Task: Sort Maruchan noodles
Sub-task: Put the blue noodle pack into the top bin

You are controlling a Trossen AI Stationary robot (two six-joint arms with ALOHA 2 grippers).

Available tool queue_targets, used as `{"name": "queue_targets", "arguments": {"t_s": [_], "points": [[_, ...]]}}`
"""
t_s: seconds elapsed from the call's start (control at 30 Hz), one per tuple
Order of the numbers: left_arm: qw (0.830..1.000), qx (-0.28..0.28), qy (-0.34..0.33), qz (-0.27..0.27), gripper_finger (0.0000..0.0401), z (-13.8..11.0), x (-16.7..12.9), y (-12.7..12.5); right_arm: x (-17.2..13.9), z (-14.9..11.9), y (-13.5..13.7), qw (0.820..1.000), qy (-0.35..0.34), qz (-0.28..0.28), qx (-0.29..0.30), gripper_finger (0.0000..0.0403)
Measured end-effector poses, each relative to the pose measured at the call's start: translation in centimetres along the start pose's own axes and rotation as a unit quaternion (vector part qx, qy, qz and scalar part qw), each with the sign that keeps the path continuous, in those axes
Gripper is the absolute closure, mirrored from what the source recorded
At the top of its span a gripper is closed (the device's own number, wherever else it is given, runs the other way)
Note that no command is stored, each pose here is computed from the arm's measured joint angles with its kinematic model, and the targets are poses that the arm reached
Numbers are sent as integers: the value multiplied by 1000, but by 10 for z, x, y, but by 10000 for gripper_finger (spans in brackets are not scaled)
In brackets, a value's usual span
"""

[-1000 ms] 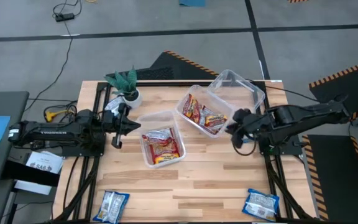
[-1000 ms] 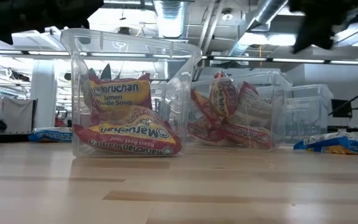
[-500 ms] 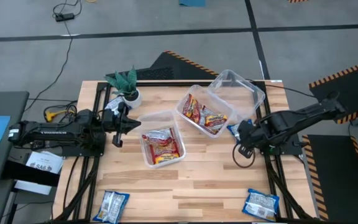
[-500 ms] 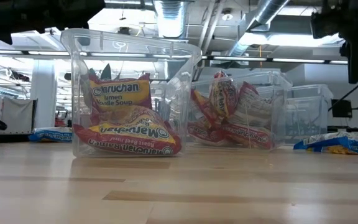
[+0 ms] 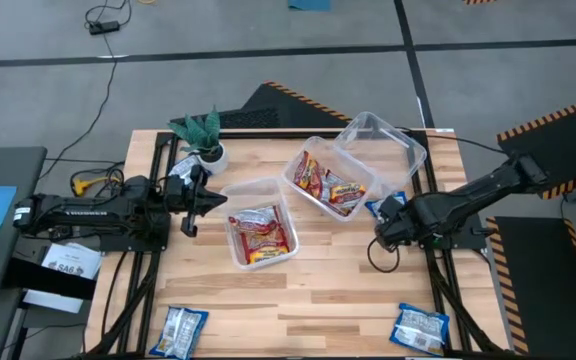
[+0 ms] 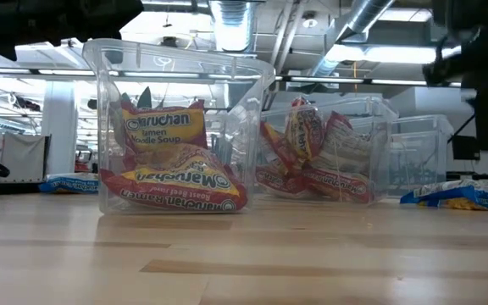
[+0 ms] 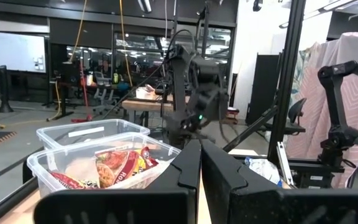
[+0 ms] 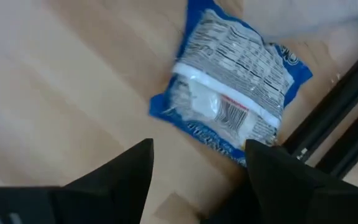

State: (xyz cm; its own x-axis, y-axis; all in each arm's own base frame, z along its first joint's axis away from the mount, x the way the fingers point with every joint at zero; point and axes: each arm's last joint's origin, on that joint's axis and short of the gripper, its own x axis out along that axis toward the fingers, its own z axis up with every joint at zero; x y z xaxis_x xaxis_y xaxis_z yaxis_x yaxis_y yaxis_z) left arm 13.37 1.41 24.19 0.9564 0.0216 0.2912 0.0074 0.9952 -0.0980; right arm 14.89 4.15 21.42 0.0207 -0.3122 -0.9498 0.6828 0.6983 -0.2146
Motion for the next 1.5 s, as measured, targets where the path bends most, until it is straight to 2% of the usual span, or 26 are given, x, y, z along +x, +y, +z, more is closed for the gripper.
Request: {"name": "queue_targets", "arguments": {"t_s": [0.23, 0.43, 0.53, 0.7, 0.9, 1.0, 1.07, 1.17, 1.2, 1.3, 1.4, 1.5], "points": [[1000, 5, 0, 1, 401, 0, 0, 0, 45, -9, 0, 998, -21, -18, 56, 127], [1000, 6, 0, 1, 401, 0, 0, 0, 61, -9, -3, 993, -59, -30, 95, 127], [1000, 8, 0, 1, 401, 0, 0, 0, 64, -8, -1, 993, -70, -44, 87, 126], [1000, 8, 0, 1, 401, 0, 0, 0, 70, -4, 10, 995, -76, -28, 61, 126], [1000, 7, 0, 1, 401, 0, 0, 0, 80, -3, 18, 997, -63, -52, 7, 134], [1000, 7, 0, 1, 401, 0, 0, 0, 84, -5, 21, 996, -54, -64, -6, 181], [1000, 7, 0, 1, 401, 0, 0, 0, 83, -8, 22, 996, -47, -69, -15, 243], [1000, 7, 0, 1, 401, 0, 0, 0, 74, -12, 28, 998, -29, -53, -29, 361], [1000, 7, 0, 1, 401, 0, 0, 0, 69, -13, 29, 998, -14, -42, -36, 379], [1000, 7, -1, 1, 401, 0, 0, 0, 51, -15, 34, 998, 32, 11, -46, 386], [1000, 6, -3, 1, 401, 1, 0, 0, 30, -17, 40, 992, 59, 76, -84, 394], [1000, 6, -4, 1, 401, 1, 0, 0, 2, -18, 50, 968, 76, 188, -148, 394]]}}
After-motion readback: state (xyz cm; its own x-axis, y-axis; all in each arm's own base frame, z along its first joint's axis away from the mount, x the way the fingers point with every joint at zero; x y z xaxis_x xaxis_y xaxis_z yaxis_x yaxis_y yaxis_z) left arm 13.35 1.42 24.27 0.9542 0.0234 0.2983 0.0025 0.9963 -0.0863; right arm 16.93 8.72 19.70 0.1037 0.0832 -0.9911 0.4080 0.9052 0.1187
